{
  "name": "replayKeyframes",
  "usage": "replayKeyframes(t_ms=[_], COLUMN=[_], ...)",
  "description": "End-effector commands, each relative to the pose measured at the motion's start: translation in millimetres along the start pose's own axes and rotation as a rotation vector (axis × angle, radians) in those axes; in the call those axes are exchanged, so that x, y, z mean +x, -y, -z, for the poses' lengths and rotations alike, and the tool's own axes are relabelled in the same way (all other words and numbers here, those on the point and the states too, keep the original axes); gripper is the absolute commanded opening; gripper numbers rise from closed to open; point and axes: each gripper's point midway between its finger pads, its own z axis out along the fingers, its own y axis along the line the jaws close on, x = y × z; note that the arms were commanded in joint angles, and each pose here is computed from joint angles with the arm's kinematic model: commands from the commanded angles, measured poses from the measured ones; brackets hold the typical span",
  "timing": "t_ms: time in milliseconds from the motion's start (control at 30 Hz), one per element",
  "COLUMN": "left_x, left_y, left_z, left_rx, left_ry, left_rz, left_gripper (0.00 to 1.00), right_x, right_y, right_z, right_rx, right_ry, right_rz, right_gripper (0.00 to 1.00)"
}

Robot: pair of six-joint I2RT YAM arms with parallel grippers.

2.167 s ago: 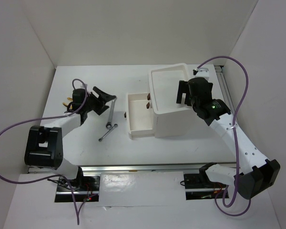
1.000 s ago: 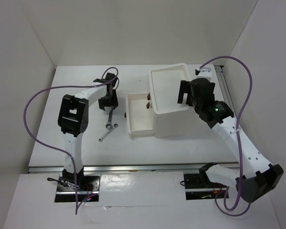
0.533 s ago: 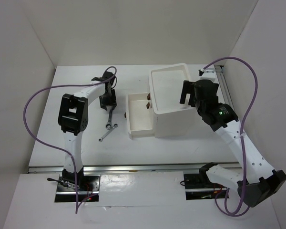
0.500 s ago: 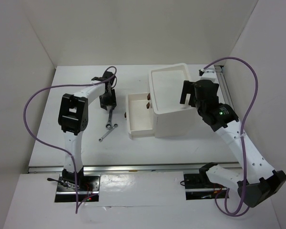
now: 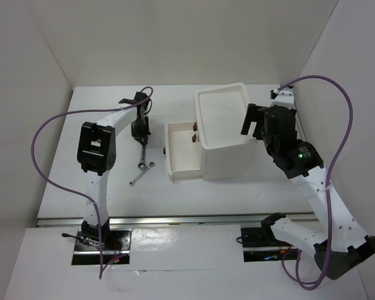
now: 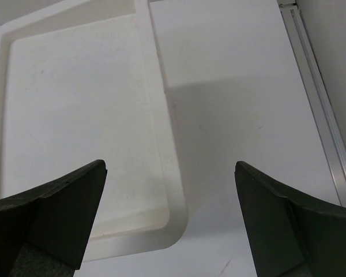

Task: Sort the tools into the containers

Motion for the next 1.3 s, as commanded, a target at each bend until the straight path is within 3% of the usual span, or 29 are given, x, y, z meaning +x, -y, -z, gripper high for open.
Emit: replayKeyframes(t_ms=[0,233,600,1000,1100,1267], left_x=[50,1,-6,-12,-10,-16], left_y=[-29,-20,-6,103,132,165], left_z=[-31,55,118,246,253,230], left_rx=[-0.104,-0.022,0.063,0.425,0.485,0.507], left_ry=[-0.173,0.086,0.253,0.478,0.487,0.475], left_rz=[0.034,0.068,0.042,-0.102,-0.124,-0.115], left_gripper=[0.00,0.00,0.00,0.00,0.00,0.00], right_x=[-18,-17,-13,-14,-12,-14], right_y=[3,2,5,6,6,6], right_z=[12,11,13,10,11,14], right_rx=[-0.002,-0.002,0.008,0.016,0.019,0.017], right_ry=[0.055,0.055,0.057,0.061,0.054,0.063], right_rz=[-0.004,-0.004,-0.001,0.007,0.012,0.010], right_gripper=[1.00,1.00,1.00,1.00,1.00,1.00])
